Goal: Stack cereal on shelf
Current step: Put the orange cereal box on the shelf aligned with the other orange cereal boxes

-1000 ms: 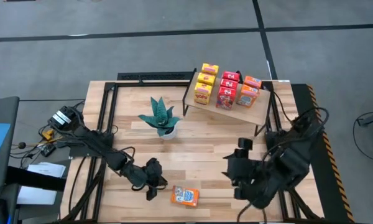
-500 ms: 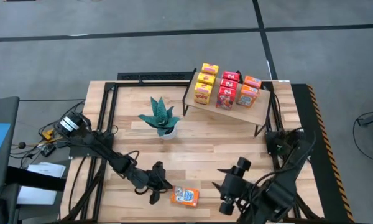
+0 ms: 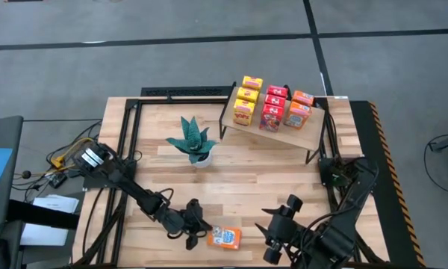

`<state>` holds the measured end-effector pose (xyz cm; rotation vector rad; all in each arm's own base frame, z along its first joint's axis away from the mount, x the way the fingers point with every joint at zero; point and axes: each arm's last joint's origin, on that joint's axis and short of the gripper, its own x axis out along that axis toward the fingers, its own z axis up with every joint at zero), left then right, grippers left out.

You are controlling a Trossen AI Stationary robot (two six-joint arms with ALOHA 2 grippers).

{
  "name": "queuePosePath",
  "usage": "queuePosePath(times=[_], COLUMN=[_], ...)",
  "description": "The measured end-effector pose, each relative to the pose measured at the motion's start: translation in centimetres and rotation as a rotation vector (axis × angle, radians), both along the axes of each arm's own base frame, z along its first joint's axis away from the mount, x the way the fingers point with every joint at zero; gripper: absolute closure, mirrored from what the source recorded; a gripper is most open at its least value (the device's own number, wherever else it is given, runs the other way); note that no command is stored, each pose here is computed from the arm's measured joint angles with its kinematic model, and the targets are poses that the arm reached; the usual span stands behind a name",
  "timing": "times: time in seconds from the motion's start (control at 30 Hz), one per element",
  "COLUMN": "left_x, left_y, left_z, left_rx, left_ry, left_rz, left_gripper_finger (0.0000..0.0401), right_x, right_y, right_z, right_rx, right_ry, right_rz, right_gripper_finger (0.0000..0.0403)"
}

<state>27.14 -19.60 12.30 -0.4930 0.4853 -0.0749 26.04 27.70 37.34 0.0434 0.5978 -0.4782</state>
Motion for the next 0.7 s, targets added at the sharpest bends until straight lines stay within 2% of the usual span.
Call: queuePosePath(times=[0.1, 0.23, 0.37, 0.57, 0.7], left_x=[0.1, 0.3, 1.1, 2.5, 2.7], left_y=[-0.2, 0.1, 1.3, 3.6, 4.4], left_z=[-1.0, -1.5, -1.3, -1.4, -1.6], left_rx=[-0.001, -0.052, -0.080, -0.194, -0.171], left_ry=[0.029, 0.058, 0.072, 0.122, 0.125], left_rz=[0.012, 0.058, 0.078, 0.146, 0.200], left_gripper_finger=[0.0401, 0.0401, 0.0401, 0.0401, 0.0401], right_x=[0.2, 0.2, 0.8, 1.3, 1.4], right_y=[0.3, 0.4, 0.6, 0.9, 1.1], right_z=[-1.0, -2.6, -5.3, -7.0, -7.9], right_rx=[-0.009, 0.018, 0.058, 0.087, 0.107], right_ry=[0.007, 0.046, 0.111, 0.113, 0.116], right_rz=[-0.003, -0.034, -0.053, -0.056, -0.056], right_gripper_finger=[0.0185, 0.0197, 0.0201, 0.0198, 0.0194])
